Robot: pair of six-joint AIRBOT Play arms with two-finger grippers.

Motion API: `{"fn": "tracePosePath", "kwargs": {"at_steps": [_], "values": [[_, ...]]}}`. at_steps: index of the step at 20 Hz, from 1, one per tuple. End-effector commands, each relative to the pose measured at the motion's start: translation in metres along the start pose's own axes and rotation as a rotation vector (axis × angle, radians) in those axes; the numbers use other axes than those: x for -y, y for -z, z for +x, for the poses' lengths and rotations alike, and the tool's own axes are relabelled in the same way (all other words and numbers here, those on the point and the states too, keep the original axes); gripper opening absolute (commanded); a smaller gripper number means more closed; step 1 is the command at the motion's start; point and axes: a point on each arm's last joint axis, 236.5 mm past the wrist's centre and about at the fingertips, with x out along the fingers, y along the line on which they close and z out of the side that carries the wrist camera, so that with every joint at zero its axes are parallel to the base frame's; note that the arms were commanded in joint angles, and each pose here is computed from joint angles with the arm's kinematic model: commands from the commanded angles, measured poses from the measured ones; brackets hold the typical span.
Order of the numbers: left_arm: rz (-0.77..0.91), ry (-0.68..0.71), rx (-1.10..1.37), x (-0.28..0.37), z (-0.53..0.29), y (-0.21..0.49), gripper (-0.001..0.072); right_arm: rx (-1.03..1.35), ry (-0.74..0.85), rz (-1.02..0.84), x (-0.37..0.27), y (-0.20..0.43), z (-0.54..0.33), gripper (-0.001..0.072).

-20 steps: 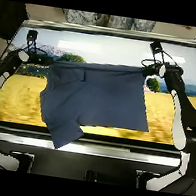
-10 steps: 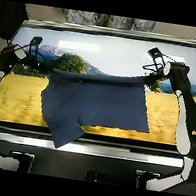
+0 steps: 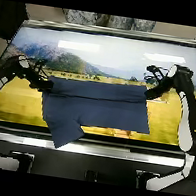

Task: Fold the shirts.

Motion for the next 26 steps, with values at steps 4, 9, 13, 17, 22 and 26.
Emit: {"fn": "tracePosePath", "kwargs": {"at_steps": [4, 9, 13, 17, 22, 26], "values": [[-0.017, 0.018, -0.057, 0.003, 0.003, 0.014, 0.0034, -0.083, -0.109, 0.001, -0.022, 0.019, 0.008, 0.0043], [-0.031, 0.026, -0.077, 0.0, -0.021, 0.015, 0.0557, -0.073, -0.132, 0.024, -0.02, 0.025, -0.019, 0.0574], [-0.118, 0.072, -0.069, -0.011, -0.063, 0.039, 0.0554, -0.085, -0.183, 0.186, 0.008, 0.091, -0.077, 0.0585], [-0.204, 0.14, -0.165, 0.006, -0.013, 0.148, 0.0553, -0.09, -0.184, 0.307, 0.01, 0.15, -0.068, 0.0599], [-0.264, 0.253, -0.086, 0.038, 0.035, 0.212, 0.0539, -0.086, -0.224, 0.302, -0.005, 0.158, -0.05, 0.0598], [-0.298, 0.272, -0.017, 0.039, 0.04, 0.197, 0.0501, -0.086, -0.224, 0.296, -0.005, 0.158, -0.05, 0.0598]]}}
